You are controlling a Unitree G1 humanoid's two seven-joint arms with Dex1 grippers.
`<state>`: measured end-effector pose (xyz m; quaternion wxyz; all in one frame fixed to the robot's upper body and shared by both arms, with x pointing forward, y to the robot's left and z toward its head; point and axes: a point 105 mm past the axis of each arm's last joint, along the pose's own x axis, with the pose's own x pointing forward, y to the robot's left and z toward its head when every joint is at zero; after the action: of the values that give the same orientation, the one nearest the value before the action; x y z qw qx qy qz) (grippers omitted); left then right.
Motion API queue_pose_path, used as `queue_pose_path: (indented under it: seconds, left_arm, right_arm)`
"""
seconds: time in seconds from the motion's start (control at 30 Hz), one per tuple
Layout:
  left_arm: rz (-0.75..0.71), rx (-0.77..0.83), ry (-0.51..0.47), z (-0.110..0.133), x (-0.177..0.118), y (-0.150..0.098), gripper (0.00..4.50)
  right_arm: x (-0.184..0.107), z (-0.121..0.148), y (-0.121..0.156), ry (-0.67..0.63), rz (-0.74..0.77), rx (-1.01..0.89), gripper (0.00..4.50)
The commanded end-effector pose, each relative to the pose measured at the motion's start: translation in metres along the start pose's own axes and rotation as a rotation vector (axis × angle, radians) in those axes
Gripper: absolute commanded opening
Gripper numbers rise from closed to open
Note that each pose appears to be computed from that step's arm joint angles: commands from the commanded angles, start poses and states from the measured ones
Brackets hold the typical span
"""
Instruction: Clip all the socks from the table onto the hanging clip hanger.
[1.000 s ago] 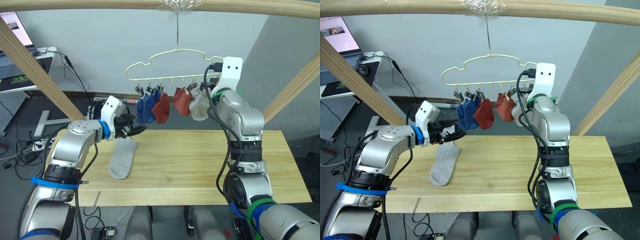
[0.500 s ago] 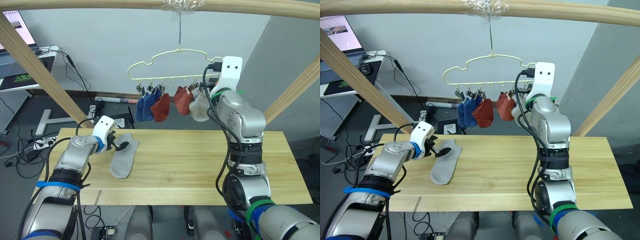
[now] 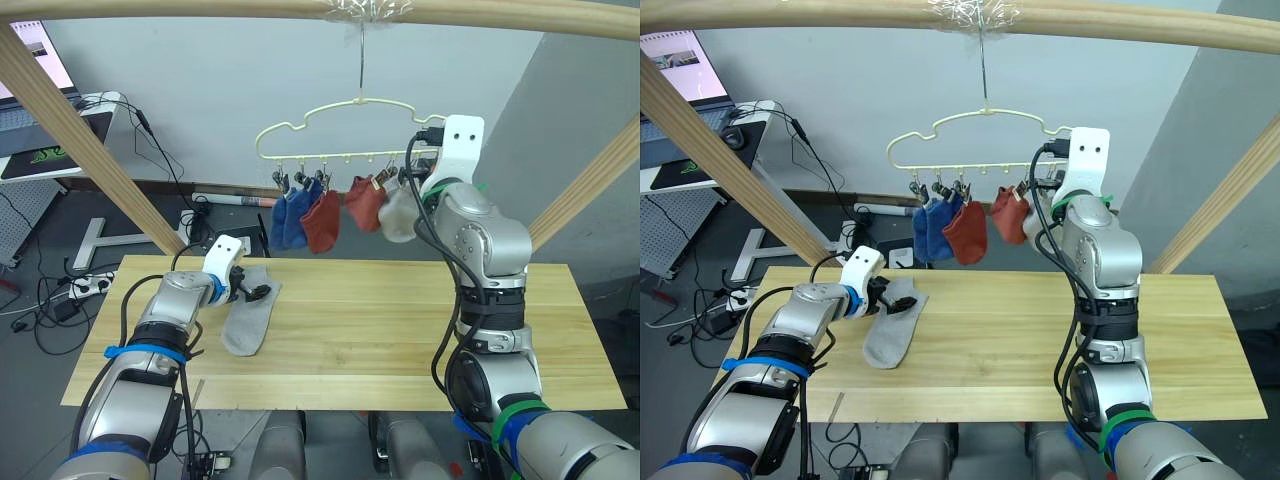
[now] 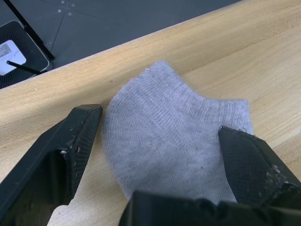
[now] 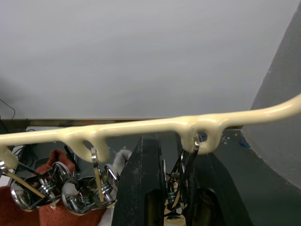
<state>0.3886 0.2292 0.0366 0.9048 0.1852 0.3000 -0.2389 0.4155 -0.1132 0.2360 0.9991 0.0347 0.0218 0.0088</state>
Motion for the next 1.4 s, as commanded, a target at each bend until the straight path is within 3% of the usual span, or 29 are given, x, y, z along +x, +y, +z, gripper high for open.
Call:
queue_pose_path:
  seconds: [0.03,0.1,0.2,0.57,0.73,0.83,1.13,1.4]
  left_arm:
    - [-0.006,0.000,0.109,-0.028,0.002,-0.004,4.49]
    - [-0.012,-0.001,0.114,-0.030,0.002,-0.005,4.49]
    - [-0.010,-0.004,0.123,-0.033,0.001,-0.004,3.91]
    - [-0.023,-0.007,0.120,-0.034,0.000,-0.004,0.70]
    - [-0.101,-0.035,0.061,-0.023,-0.001,-0.015,0.70]
    - [-0.207,-0.062,-0.023,-0.002,-0.004,-0.034,0.70]
    - [-0.549,-0.087,-0.331,0.108,-0.027,-0.118,0.70]
    - [-0.613,-0.065,-0.465,0.175,-0.020,-0.161,0.70]
  right_arm:
    - [-0.006,0.015,0.002,-0.058,0.009,0.007,0.10]
    - [-0.006,0.015,0.002,-0.058,0.010,0.007,0.10]
    - [-0.006,0.016,0.002,-0.057,0.011,0.007,0.10]
    - [-0.007,0.014,0.002,-0.051,0.010,0.007,0.10]
    - [-0.007,0.014,0.003,-0.048,0.014,0.010,0.10]
    - [-0.007,0.014,0.004,-0.045,0.020,0.015,0.10]
    - [-0.009,0.017,0.009,-0.036,0.036,0.039,0.10]
    - [-0.010,0.021,0.008,-0.031,0.035,0.049,0.10]
